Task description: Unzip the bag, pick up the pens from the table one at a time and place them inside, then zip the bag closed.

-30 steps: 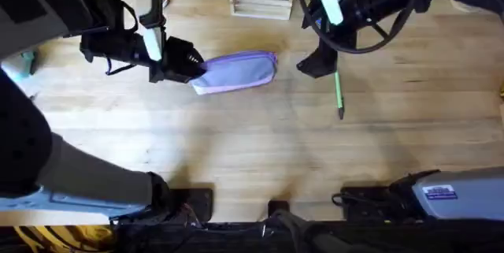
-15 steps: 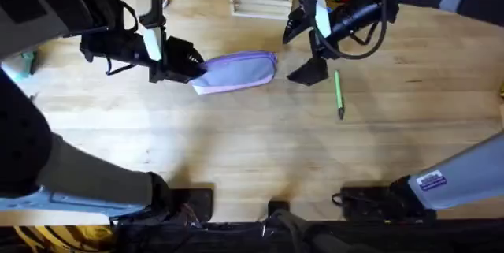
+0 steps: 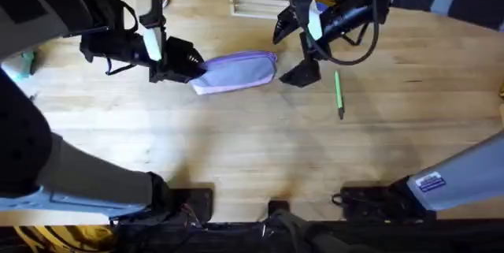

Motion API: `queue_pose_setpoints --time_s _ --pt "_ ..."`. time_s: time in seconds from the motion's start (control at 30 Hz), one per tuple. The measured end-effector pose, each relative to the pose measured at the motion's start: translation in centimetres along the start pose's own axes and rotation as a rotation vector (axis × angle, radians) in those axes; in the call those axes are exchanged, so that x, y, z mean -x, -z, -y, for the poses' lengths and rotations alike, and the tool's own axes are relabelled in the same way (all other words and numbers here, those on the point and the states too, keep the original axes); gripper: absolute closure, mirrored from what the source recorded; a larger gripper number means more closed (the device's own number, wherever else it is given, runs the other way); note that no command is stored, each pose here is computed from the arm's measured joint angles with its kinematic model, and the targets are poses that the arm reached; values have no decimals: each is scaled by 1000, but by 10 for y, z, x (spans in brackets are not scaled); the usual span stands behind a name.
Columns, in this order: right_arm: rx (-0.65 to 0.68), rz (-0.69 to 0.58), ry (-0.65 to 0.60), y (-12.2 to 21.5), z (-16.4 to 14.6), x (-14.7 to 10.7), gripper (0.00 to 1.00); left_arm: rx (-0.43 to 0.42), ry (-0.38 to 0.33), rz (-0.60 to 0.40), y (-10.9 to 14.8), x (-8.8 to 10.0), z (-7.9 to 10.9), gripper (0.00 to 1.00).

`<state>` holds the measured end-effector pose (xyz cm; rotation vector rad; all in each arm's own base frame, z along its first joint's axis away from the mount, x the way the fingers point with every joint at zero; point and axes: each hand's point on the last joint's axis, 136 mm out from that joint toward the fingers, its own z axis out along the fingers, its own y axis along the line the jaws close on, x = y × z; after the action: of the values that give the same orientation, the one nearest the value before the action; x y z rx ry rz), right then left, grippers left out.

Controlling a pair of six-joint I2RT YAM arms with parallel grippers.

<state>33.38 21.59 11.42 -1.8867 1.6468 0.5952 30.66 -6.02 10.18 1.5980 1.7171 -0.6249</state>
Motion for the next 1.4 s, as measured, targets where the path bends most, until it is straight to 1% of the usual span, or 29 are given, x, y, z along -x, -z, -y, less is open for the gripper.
queue_pose_setpoints --time_s 0.13,0.37,0.4,0.5,0.6,0.7,0.77,0.87,0.9,0.97,1.4 --pt "0 5 7 -3 2 -1 6 0 0 0 0 0 0 959" --pt "25 0 -11 -16 2 -11 122 0 0 0 0 0 0 959" --pt "27 -1 -12 -17 2 -12 172 0 0 0 0 0 0 959" --pt "30 -1 -14 -19 2 -13 413 0 0 0 0 0 0 959" --pt "27 -1 -12 -19 3 -13 566 0 0 0 0 0 0 959" --pt "23 0 -10 -19 4 -13 794 -1 1 0 0 0 0 959" --pt "22 -2 -9 -19 4 -13 862 -1 1 -1 0 0 0 959" --pt "22 -3 -8 -19 4 -13 882 -1 1 -1 0 0 0 959" --pt "22 -3 -7 -19 4 -14 935 -1 1 -1 0 0 0 959" --pt "24 -4 -10 -19 4 -14 964 -1 1 -1 0 0 0 959" --pt "13 -5 -6 -15 5 -11 967 -1 1 -1 0 0 0 959"
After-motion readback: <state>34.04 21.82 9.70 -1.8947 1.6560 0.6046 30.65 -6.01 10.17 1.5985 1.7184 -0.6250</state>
